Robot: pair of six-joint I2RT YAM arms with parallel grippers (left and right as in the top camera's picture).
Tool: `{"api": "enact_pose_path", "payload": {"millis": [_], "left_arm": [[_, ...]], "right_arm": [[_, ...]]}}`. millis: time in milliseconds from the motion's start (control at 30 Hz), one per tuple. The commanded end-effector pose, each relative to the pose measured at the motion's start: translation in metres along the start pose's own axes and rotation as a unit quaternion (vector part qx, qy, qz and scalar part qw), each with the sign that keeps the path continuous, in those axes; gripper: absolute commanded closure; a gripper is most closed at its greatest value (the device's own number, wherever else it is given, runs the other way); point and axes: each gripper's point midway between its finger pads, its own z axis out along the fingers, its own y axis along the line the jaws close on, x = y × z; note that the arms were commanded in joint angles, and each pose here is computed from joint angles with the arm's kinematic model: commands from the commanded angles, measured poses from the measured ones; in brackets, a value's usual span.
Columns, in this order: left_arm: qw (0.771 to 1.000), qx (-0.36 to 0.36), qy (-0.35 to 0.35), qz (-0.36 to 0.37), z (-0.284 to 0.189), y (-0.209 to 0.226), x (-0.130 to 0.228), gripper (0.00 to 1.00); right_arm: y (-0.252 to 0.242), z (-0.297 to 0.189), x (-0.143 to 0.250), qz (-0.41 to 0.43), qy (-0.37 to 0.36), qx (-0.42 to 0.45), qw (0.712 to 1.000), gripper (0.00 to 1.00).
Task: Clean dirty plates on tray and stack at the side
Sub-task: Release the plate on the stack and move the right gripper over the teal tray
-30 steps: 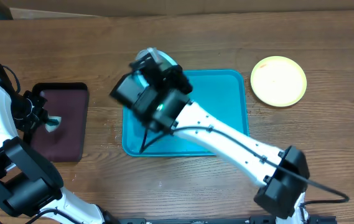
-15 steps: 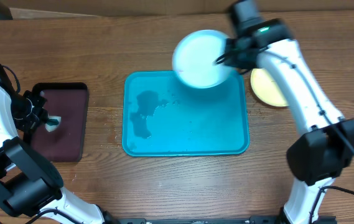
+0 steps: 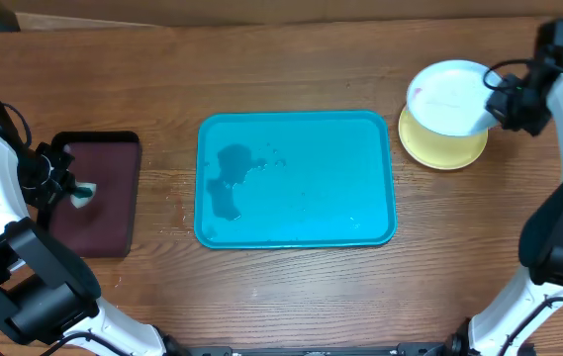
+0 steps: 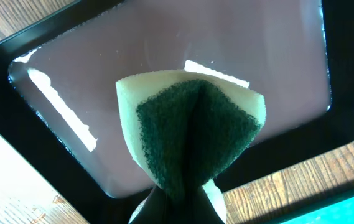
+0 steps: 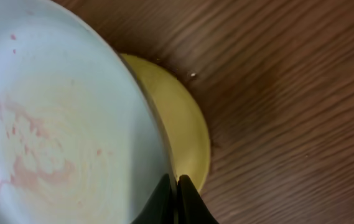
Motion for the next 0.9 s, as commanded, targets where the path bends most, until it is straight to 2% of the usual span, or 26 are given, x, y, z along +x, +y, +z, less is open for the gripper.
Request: {"api": "enact_pose_path", "payload": {"millis": [0, 233, 333, 467, 567, 700, 733, 867], "left_arm": [[1.0, 0.005, -0.002, 0.01, -0.002, -0.002, 0.001, 0.96], [1.0, 0.006, -0.003, 0.01, -0.002, -0.002, 0.0, 0.96], [1.0, 0.006, -0.004, 0.01, -0.002, -0.002, 0.0, 0.95], [1.0, 0.007, -0.004, 0.01, -0.002, -0.003, 0.0, 0.96], [1.0, 0.008, -0.005, 0.011, -0.002, -0.004, 0.0, 0.96], [0.999, 0.013, -0.009, 0.029, 0.0, -0.012, 0.002, 0.96], [0.999, 0.018, -0.01, 0.043, 0.001, -0.016, 0.003, 0.95], [0.995, 0.033, -0.016, 0.091, 0.012, -0.035, 0.011, 0.95]], "right_arm": [[-0.003, 0.001, -0.001, 0.01, 0.004, -0.029, 1.0, 0.96], [-0.006, 0.013, 0.008, 0.01, 0.016, -0.024, 1.0, 0.96], [0.0, 0.018, 0.017, 0.001, 0.025, -0.023, 0.999, 0.86], [0.01, 0.026, 0.029, -0.014, 0.036, -0.023, 0.999, 0.66], [0.024, 0.029, 0.042, -0.027, 0.051, -0.038, 0.998, 0.65], [0.066, 0.024, 0.068, -0.051, 0.091, -0.111, 0.988, 0.65], [0.079, 0.022, 0.076, -0.058, 0.102, -0.131, 0.984, 0.63], [0.122, 0.015, 0.11, -0.105, 0.133, -0.173, 0.97, 0.43]]}}
